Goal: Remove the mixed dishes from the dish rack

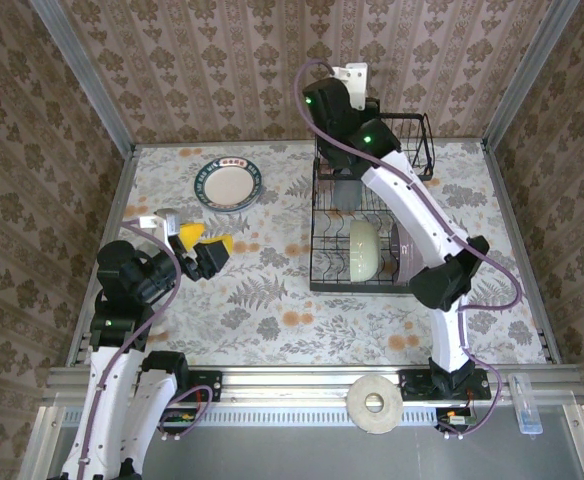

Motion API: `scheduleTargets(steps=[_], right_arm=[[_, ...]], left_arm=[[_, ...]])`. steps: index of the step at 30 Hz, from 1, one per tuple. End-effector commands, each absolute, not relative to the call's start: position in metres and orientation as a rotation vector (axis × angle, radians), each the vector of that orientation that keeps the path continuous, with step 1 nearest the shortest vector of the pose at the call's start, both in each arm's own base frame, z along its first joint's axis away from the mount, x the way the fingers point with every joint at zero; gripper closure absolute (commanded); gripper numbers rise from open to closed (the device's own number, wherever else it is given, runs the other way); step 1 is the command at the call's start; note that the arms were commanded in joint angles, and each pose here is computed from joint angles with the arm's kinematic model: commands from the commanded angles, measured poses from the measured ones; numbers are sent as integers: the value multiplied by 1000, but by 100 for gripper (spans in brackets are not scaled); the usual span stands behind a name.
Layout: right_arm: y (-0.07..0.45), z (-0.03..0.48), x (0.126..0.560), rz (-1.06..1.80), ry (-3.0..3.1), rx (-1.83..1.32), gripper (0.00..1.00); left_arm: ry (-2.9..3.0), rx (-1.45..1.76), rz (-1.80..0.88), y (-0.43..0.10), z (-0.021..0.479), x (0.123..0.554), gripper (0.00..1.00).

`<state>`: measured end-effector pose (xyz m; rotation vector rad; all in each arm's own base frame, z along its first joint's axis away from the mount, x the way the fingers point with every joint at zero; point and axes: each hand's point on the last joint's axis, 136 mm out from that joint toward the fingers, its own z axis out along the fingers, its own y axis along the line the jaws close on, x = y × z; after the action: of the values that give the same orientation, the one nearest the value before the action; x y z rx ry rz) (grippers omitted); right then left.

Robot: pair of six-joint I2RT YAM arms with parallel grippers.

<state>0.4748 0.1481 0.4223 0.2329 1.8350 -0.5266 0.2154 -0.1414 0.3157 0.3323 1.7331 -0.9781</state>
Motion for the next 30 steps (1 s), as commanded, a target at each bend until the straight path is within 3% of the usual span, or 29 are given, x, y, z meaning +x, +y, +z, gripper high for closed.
scheduleTargets(steps=[1, 10, 30], right_arm=[[131, 463, 454, -513, 1742, 309, 100], [120, 469, 440, -484, 1740, 299, 100], [86, 441, 393, 154, 1865, 327, 100]], left_arm=[[1717, 342, -980, -143, 318, 214, 0], [1721, 338, -980, -142, 317, 214, 0], [1724, 326, -990, -143, 318, 215, 0]])
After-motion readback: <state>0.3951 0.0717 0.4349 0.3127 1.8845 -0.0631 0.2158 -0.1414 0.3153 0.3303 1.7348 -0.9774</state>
